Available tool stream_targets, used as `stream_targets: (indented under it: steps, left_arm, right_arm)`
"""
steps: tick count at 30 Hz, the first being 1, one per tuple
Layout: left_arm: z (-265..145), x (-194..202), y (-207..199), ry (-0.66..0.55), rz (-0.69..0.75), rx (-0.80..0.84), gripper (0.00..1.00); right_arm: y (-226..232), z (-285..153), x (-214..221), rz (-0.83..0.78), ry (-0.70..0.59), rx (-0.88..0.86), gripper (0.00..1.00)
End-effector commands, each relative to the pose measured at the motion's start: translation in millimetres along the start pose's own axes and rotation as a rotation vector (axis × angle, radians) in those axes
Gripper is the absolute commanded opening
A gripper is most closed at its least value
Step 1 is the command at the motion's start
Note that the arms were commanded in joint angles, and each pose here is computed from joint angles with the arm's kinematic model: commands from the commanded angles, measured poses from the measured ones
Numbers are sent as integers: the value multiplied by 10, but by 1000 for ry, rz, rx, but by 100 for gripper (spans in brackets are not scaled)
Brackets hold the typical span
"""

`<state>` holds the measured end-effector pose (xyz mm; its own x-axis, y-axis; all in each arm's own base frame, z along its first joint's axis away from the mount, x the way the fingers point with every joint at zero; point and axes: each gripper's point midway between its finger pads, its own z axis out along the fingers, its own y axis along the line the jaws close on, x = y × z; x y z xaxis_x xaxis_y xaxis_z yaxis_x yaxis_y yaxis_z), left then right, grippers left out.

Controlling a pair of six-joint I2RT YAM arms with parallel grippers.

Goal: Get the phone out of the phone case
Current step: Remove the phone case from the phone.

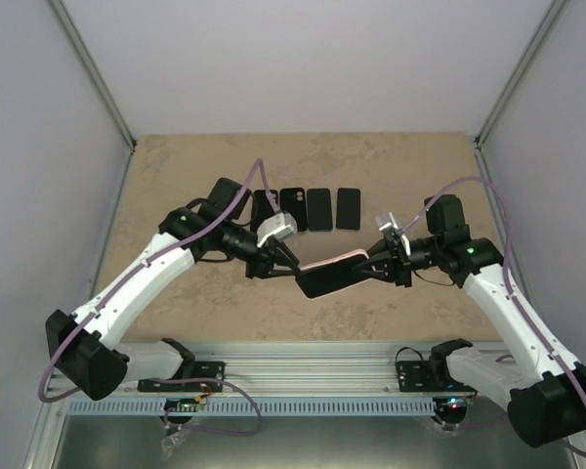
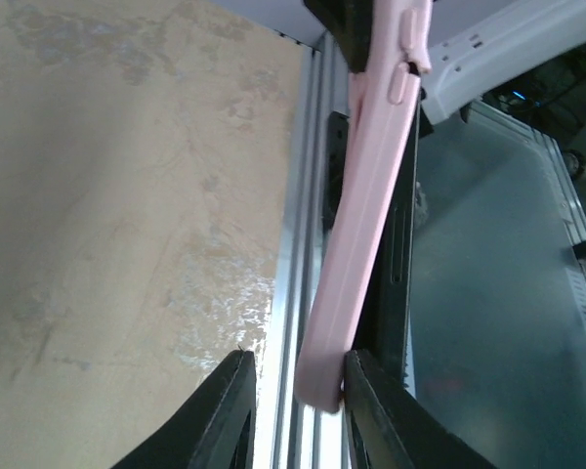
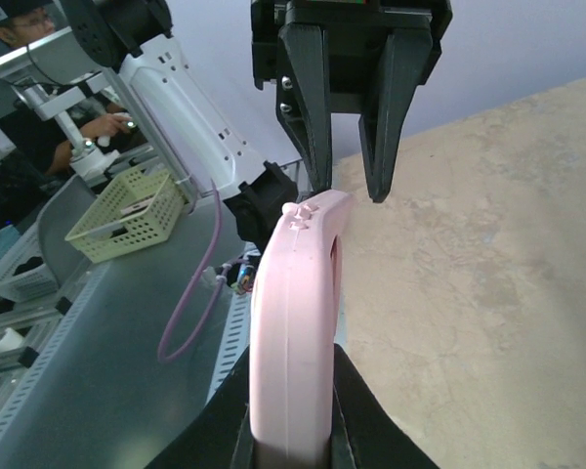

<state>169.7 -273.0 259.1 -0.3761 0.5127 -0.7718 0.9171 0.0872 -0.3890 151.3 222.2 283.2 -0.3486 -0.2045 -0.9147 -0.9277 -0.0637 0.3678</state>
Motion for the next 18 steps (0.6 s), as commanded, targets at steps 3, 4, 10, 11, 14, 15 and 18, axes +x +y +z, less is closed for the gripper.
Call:
stream_targets:
  steps: [3,4,10,11,14,15,18]
  left_arm:
    - [216,74,-101,51,46,70,24]
    - [222,59,-106,47,46,80,23]
    - [244,-85,-259,7,79,158,20]
    - [259,-96,-286,5,82,172,21]
    - [312,-111,-351,4,80,212,20]
    - [327,-114,-367,4,81,222,20]
    - [373,-125,-390,3,80,235,20]
  right_arm:
    - [504,31,-369,-137,-82,-267,1]
    - [499,42,-369,-137,-79,-267,0]
    - [442,128,-321,-120,-59,-278,1]
    - [440,140,-316,-117,-56,-283,1]
    - [423,184,-306,-112,-47,-293,1]
    - [411,199,-302,-109,-43,-294,1]
    - [392,232,-289,-107,-34,-294,1]
